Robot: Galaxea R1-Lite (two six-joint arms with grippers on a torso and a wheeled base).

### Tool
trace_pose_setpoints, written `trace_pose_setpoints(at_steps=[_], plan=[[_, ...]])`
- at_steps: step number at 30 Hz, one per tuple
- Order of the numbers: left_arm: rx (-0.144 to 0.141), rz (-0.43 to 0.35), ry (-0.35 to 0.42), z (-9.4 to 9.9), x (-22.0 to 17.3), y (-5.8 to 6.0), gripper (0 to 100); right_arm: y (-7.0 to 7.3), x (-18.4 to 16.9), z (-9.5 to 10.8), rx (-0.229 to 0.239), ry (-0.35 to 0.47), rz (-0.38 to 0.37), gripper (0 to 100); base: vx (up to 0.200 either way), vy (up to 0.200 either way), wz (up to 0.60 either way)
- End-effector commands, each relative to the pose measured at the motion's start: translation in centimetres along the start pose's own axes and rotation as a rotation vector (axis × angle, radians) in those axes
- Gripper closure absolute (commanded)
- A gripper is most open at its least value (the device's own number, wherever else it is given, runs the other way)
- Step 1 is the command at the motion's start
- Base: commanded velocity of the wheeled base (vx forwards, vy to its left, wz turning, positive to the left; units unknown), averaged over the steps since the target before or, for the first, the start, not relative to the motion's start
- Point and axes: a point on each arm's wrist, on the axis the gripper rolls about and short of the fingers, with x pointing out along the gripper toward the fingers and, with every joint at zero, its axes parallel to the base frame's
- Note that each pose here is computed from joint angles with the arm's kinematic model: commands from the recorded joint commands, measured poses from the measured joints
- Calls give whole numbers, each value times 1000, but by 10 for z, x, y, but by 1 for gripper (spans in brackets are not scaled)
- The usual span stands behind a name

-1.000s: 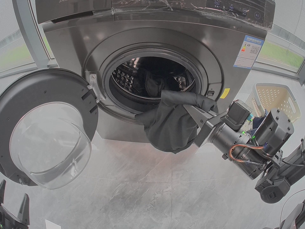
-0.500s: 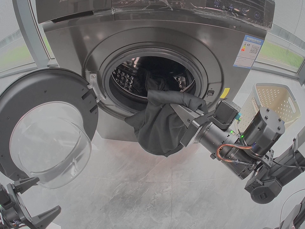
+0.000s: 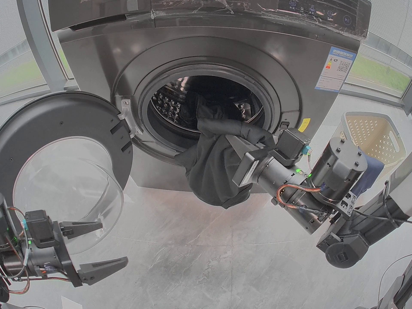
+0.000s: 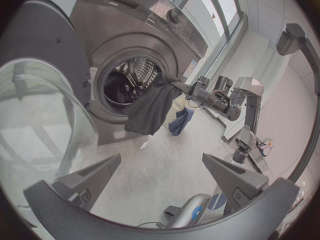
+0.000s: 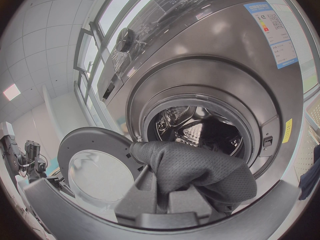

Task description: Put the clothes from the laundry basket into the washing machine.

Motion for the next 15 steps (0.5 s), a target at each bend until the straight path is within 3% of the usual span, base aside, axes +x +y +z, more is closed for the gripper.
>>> trace_pose_setpoints(at_steps=[1,9,15], plan=[[-50,-66,96,2,41,11,0,3,11,6,10,-43,-8,100,0,0,0],[-50,-119,145,-2,71,12,0,5,8,13,18,-67,1,100,0,0,0],[-53,-103,146,-5,94,20,0,10,4,15,25,-69,12,100,0,0,0]])
